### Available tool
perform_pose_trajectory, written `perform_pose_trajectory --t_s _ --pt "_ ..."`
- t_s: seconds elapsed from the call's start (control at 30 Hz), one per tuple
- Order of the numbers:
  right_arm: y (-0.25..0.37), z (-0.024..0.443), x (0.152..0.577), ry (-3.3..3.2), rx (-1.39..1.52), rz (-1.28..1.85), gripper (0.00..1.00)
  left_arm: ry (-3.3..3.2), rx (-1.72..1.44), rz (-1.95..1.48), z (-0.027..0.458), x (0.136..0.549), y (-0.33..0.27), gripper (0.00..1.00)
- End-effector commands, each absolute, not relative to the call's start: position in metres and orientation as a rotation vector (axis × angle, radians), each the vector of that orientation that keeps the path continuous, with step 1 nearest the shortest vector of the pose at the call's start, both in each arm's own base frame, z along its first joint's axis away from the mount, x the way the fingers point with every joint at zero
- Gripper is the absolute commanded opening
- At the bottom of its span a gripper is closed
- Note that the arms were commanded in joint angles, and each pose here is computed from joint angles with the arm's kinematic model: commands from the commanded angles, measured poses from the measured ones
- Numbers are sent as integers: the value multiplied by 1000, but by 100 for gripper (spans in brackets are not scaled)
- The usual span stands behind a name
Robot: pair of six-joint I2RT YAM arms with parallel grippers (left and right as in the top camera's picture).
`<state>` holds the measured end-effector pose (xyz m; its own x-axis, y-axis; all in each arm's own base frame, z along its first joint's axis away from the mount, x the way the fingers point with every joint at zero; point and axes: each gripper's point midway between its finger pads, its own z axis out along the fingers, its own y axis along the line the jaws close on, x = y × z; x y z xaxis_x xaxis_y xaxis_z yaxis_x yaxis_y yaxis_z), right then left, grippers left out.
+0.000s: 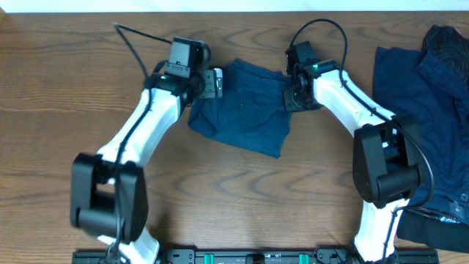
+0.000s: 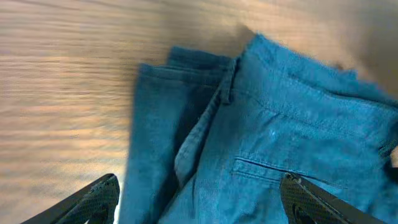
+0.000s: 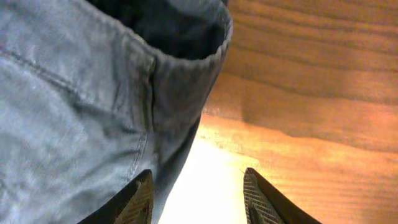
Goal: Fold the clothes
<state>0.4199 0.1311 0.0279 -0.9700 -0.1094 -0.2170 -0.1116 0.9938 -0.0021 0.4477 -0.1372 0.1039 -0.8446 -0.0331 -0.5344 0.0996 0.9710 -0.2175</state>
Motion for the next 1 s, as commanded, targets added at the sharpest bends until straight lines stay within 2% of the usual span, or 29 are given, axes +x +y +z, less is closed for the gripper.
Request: perform_pose_trajectory --t_s 0.0,0.23,0.27,0.33,0.37,0.43,0.47,0.73,0.97 --pt "134 36 414 2923 -149 40 45 2598 197 -346 77 446 -148 84" --pt "133 35 410 2945 -105 46 45 2650 255 -472 42 442 -166 82" --pt "133 35 410 2945 -105 46 45 2653 262 -498 41 441 -169 76" --pt "131 35 410 2947 -94 45 45 2656 263 -502 40 441 -170 58" --pt "130 35 410 2949 -84 45 45 2654 267 -501 40 441 -170 46" --pt "128 35 410 2949 -76 44 43 2642 261 -501 45 443 -167 14" --pt "126 35 411 2948 -65 44 41 2638 257 -500 49 443 -166 6" --pt "102 56 429 2876 195 126 43 2547 206 -504 95 449 -154 6" --pt "115 51 437 2873 213 362 43 2570 36 -549 98 448 -153 6"
